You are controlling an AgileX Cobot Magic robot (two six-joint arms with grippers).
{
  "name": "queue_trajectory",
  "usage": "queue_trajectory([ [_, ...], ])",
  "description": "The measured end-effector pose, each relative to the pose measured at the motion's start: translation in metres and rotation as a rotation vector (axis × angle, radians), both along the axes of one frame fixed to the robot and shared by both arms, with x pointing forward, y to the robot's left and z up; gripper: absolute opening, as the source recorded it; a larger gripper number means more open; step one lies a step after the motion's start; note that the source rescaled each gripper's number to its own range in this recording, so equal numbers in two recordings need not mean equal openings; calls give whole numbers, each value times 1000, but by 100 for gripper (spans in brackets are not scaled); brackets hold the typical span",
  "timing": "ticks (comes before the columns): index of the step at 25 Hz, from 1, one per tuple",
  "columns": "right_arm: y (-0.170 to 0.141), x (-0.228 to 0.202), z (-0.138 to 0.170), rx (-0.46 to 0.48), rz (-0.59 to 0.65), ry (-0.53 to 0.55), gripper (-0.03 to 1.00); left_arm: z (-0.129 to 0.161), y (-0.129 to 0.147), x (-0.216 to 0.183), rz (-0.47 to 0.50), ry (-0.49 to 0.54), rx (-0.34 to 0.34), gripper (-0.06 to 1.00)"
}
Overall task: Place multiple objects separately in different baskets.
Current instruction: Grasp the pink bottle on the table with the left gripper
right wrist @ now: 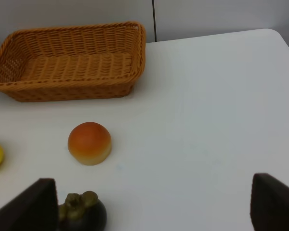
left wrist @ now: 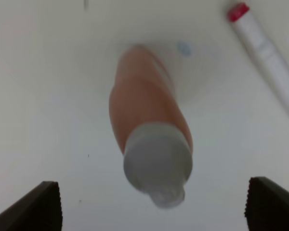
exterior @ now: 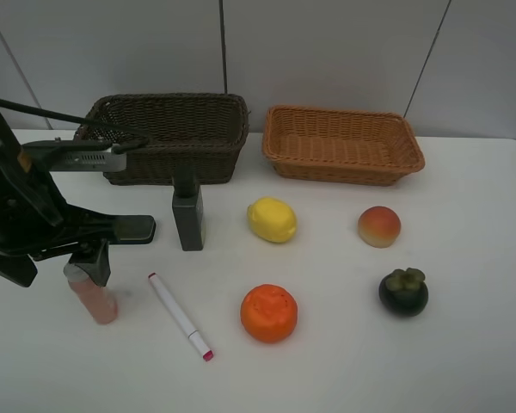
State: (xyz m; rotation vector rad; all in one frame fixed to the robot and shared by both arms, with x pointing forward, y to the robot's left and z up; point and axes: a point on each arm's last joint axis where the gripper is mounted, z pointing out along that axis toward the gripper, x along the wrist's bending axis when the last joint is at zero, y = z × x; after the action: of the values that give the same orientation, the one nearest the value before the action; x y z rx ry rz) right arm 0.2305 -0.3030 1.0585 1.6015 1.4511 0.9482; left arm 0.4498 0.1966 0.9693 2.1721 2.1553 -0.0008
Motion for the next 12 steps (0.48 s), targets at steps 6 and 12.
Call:
queue_trajectory([
  [6,0,0,0,1,1,0,84,-15,-4,10,25,-39,-9,100],
  [12,0,0,0,1,1,0,84,-40,-7,16,32,39,23,100],
])
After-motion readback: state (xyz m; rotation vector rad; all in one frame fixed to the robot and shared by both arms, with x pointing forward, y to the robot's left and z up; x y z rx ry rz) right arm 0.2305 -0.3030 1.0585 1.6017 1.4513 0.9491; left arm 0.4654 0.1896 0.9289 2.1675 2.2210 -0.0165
